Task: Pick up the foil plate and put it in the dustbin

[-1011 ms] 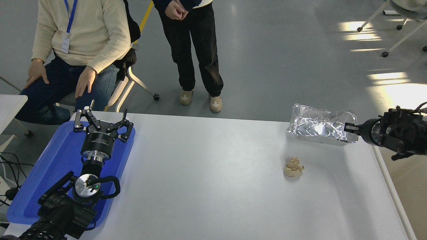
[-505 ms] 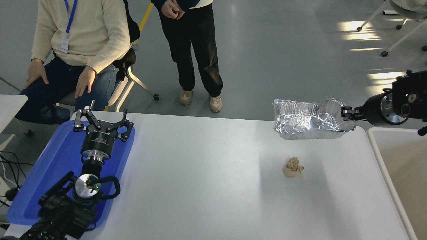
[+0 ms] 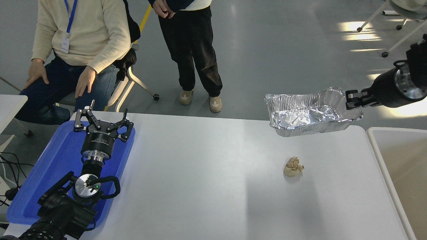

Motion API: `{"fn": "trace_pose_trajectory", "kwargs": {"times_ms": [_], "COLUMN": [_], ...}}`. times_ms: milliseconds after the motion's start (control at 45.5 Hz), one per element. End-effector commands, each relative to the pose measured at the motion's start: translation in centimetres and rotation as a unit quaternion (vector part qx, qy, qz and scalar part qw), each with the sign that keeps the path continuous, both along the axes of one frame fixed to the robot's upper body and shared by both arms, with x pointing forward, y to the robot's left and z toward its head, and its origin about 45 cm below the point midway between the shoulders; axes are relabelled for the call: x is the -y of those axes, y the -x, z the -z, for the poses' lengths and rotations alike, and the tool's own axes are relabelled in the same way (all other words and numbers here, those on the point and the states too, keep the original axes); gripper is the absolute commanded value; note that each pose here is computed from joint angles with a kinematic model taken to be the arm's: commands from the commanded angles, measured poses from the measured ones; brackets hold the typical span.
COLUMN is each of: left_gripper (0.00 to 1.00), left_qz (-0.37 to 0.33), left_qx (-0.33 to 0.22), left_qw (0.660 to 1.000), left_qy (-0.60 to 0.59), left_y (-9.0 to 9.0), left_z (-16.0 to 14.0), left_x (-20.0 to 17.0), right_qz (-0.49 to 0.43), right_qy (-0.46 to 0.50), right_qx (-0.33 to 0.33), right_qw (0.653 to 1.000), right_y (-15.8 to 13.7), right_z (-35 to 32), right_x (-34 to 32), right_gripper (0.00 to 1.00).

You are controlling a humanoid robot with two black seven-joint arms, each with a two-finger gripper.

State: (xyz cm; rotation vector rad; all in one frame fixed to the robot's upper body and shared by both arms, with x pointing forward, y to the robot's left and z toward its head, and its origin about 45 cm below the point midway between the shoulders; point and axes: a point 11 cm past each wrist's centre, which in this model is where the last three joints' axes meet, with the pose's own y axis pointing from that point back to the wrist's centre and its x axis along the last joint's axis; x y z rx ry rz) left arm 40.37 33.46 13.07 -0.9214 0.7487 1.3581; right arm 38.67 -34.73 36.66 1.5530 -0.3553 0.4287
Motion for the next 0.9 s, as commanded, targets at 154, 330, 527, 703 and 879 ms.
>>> {"fn": "trace_pose_trajectory", "kwargs": {"times_ms": [154,330,527,703,879], "left_gripper": [1.0,1.0,1.0,1.0,1.0], "left_qz": [0.0,0.0,0.0,-0.001,-0.001], "left_qx": [0.0,0.0,0.0,0.0,0.0], "left_qw": [1.0,1.0,1.0,1.0,1.0], "left_qy": [0.0,0.0,0.0,0.0,0.0], "left_y": [0.0,0.0,0.0,0.0,0.0], "left_z": [0.0,0.0,0.0,0.0,0.0], "left_x": [0.0,0.0,0.0,0.0,-0.1], "right_qz": [0.009,0.031,0.096,0.189,0.251], "right_qy": [0.003,0.008,0.025,0.056,0.072], "right_qx": [0.0,0.008,0.02,0.03,0.04], "right_qw": [1.0,0.999,0.995,0.98,0.965], "right_y": [0.6,1.2,2.5,3.9,5.1], "right_z": [-2.5,-2.3,-1.9,-2.4,-1.2], "right_x": [1.5,4.3,11.1,19.3,24.8], "right_gripper": [0.0,0.0,0.0,0.0,0.0]}}
